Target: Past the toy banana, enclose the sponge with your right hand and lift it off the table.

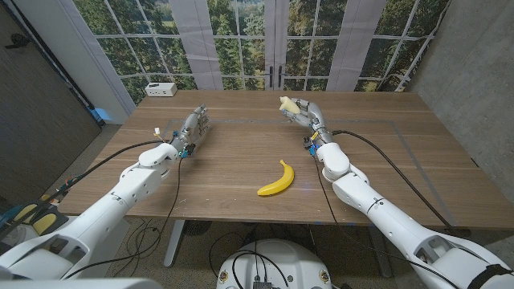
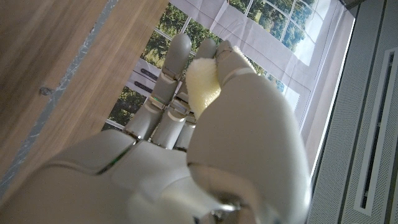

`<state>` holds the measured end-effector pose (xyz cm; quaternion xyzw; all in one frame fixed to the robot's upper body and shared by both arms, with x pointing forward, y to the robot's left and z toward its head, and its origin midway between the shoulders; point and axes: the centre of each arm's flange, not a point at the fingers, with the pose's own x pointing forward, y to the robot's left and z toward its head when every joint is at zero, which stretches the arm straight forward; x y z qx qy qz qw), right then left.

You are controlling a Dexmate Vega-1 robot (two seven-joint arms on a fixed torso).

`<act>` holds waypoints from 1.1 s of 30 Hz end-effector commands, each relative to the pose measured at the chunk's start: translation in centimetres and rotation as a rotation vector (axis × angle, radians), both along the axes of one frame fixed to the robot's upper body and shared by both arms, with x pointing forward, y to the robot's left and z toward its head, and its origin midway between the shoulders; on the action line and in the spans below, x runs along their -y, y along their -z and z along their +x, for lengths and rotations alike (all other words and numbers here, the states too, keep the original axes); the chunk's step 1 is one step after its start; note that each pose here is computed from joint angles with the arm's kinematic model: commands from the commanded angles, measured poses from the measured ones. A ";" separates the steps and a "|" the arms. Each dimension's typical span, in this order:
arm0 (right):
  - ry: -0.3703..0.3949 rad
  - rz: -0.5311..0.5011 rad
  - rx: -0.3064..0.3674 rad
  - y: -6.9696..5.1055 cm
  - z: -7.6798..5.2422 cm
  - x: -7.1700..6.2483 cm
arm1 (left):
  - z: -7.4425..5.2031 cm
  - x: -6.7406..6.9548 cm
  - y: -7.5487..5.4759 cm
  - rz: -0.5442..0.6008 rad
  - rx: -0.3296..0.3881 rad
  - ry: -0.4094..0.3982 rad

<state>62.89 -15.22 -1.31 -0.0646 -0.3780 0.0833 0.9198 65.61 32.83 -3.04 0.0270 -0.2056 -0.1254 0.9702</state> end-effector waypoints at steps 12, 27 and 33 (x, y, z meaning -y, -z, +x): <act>-0.051 0.144 -0.064 0.0 0.7 2.3 | 0.0 -0.3 -0.7 0.053 -0.009 0.030; -0.085 0.259 -0.083 -0.3 -0.1 3.6 | 0.6 -1.0 -0.9 0.085 0.002 0.121; -0.077 0.289 -0.090 0.0 -0.8 3.5 | 0.6 -1.4 -0.4 0.087 0.002 0.144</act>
